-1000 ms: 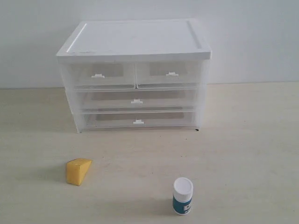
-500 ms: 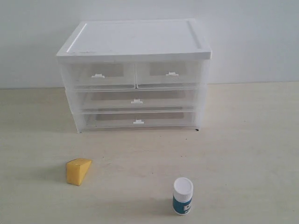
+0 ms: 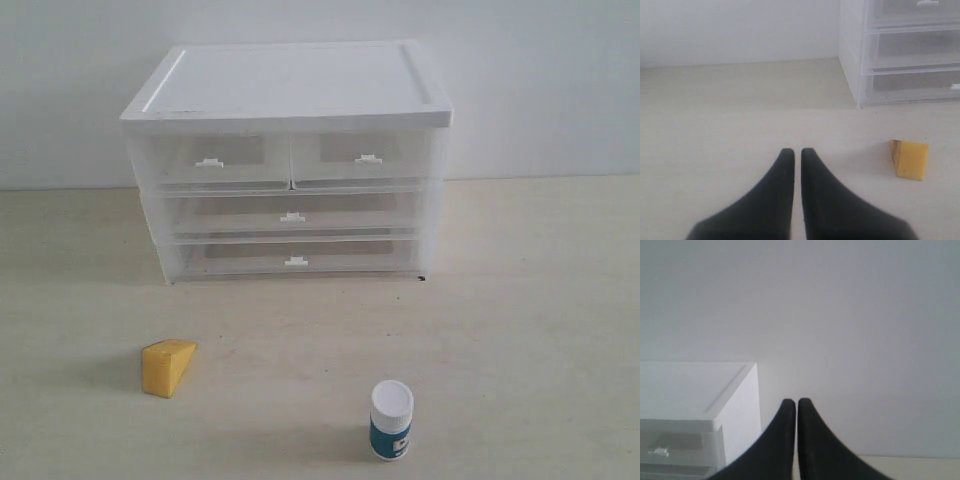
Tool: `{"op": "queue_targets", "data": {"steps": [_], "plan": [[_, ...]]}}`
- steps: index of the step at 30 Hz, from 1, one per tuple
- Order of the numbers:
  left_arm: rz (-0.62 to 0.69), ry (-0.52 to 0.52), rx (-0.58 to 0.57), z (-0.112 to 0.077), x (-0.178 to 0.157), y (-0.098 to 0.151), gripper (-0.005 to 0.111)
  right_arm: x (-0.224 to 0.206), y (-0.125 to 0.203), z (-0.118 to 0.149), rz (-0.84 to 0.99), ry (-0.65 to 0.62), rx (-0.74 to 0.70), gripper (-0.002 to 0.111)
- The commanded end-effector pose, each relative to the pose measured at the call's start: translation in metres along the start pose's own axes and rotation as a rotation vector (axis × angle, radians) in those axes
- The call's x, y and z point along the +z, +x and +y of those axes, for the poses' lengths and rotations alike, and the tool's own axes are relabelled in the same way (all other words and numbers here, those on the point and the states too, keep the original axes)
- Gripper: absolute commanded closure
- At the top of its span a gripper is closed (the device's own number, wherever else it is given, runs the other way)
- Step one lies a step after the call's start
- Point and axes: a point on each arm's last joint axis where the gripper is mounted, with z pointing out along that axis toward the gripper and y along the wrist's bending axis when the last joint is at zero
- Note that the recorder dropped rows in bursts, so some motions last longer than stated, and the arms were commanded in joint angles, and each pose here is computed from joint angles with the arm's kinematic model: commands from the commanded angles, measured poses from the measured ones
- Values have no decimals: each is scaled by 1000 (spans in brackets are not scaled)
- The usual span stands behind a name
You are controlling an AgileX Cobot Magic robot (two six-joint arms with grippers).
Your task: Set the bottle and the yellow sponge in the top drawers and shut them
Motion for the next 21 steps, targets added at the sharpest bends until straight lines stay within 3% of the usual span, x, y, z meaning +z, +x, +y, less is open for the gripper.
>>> {"op": "queue_targets", "data": {"steps": [1, 12, 21], "plan": [[-15, 2, -6, 0, 0, -1, 102, 24, 11, 14, -37, -68, 8, 108], [-15, 2, -6, 0, 0, -1, 102, 49, 52, 63, -38, -3, -69, 108], [-13, 2, -6, 0, 0, 0, 102, 67, 85, 105, 23, -109, -30, 108]]}}
